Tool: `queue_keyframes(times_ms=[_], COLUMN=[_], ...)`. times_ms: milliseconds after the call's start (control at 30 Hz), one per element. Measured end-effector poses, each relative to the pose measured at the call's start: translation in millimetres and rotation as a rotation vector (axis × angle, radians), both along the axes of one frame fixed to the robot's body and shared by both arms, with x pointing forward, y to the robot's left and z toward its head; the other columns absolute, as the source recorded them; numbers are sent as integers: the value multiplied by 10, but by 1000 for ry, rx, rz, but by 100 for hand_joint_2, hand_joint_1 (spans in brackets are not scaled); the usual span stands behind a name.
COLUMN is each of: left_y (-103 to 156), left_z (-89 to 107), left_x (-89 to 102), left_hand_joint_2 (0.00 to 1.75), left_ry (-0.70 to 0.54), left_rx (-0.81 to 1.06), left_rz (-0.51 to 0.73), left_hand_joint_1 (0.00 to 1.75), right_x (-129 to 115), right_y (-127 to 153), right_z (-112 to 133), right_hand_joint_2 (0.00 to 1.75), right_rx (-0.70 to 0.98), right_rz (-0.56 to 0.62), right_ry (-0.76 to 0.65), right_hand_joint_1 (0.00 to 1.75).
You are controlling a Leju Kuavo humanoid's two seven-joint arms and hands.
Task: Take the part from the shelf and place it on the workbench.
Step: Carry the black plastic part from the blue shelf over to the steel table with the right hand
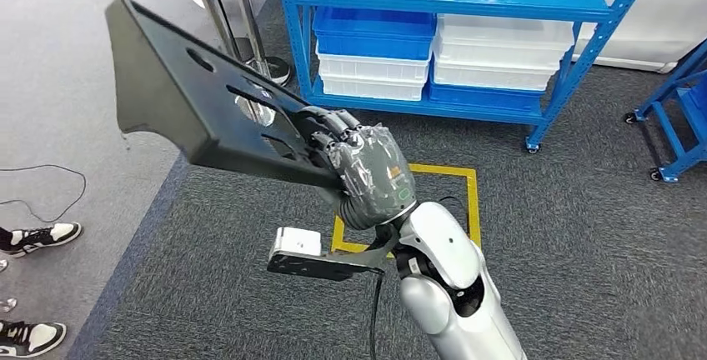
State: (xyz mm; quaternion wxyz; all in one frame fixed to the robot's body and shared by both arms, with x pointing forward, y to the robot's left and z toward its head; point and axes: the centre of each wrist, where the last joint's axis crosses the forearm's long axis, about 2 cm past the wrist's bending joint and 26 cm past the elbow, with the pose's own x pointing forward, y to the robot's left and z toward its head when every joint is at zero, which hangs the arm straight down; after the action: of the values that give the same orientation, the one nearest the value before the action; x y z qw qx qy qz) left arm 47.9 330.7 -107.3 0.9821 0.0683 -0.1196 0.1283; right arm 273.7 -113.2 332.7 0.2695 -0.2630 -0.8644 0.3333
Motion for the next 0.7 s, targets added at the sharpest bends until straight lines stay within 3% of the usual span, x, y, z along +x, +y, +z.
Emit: queue_keyframes(times_ms=[500, 700], left_y=[1, -203], left_z=[-14, -25], left_x=[-33, -30], left_hand_joint_2=[175, 175], left_ry=[2, 3], left_rx=[-20, -32], left_rz=[-11, -66], left_hand_joint_1=[0, 0], right_x=[65, -82], right_y=[167, -150], right_z=[57, -38], right_hand_joint_2=[175, 175], right_rx=[-26, 14], right_rz=[18, -49], right_ry=[-10, -8], right_hand_joint_1=[175, 175])
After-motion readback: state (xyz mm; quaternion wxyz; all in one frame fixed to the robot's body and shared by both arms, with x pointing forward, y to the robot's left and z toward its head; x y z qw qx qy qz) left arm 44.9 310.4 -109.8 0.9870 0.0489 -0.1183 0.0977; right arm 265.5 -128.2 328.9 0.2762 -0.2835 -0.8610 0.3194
